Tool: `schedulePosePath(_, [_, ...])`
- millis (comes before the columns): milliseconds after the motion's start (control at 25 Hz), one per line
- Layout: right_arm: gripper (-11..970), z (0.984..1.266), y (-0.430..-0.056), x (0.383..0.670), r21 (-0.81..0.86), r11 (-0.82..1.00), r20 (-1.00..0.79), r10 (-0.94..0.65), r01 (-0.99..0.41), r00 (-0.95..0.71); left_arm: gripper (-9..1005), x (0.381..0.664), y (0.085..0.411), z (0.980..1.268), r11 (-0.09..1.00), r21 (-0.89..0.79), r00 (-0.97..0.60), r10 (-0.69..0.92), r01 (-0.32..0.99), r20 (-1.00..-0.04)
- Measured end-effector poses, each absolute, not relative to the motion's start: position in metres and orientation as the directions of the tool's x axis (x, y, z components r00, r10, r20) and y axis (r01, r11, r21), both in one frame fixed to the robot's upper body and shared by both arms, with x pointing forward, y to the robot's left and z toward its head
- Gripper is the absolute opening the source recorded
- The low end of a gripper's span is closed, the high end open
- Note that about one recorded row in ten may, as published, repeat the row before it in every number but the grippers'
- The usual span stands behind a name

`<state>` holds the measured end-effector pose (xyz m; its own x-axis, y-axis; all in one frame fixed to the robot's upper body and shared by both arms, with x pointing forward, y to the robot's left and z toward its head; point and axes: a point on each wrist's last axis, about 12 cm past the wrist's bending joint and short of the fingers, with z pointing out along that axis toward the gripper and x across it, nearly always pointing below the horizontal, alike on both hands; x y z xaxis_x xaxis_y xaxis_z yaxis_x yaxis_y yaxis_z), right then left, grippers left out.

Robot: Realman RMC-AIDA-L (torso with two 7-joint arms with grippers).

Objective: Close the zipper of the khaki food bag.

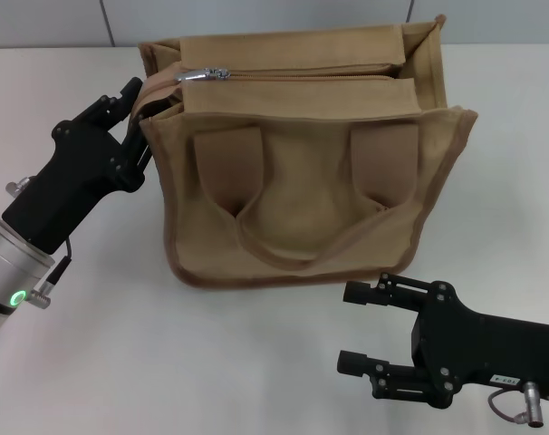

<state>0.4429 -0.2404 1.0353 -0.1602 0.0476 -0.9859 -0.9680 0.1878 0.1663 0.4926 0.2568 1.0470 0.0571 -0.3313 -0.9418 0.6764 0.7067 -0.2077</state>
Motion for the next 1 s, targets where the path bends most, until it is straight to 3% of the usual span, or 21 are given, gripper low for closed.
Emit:
schedulePosePath(200, [730, 1.035, -0.239, 0.443, 0.169, 0.188, -0.985, 0.048, -0.967, -0.163, 155, 0.492, 0.256, 1.048, 0.701, -0.205, 0.063, -0.337, 0.683, -0.939])
schedulePosePath(600, [730, 1.034, -0.238, 0.442, 0.187, 0.201, -0.982, 0.071, -0.962, -0.176, 103, 0.489, 0.256, 1.047, 0.709, -0.189, 0.081, -0.329, 0.679, -0.941])
schedulePosePath(1000, [729, 1.061, -0.244, 0.438, 0.167, 0.148, -0.95, 0.288, -0.975, -0.119, 73, 0.501, 0.234, 1.061, 0.671, -0.231, 0.114, -0.429, 0.704, -0.896])
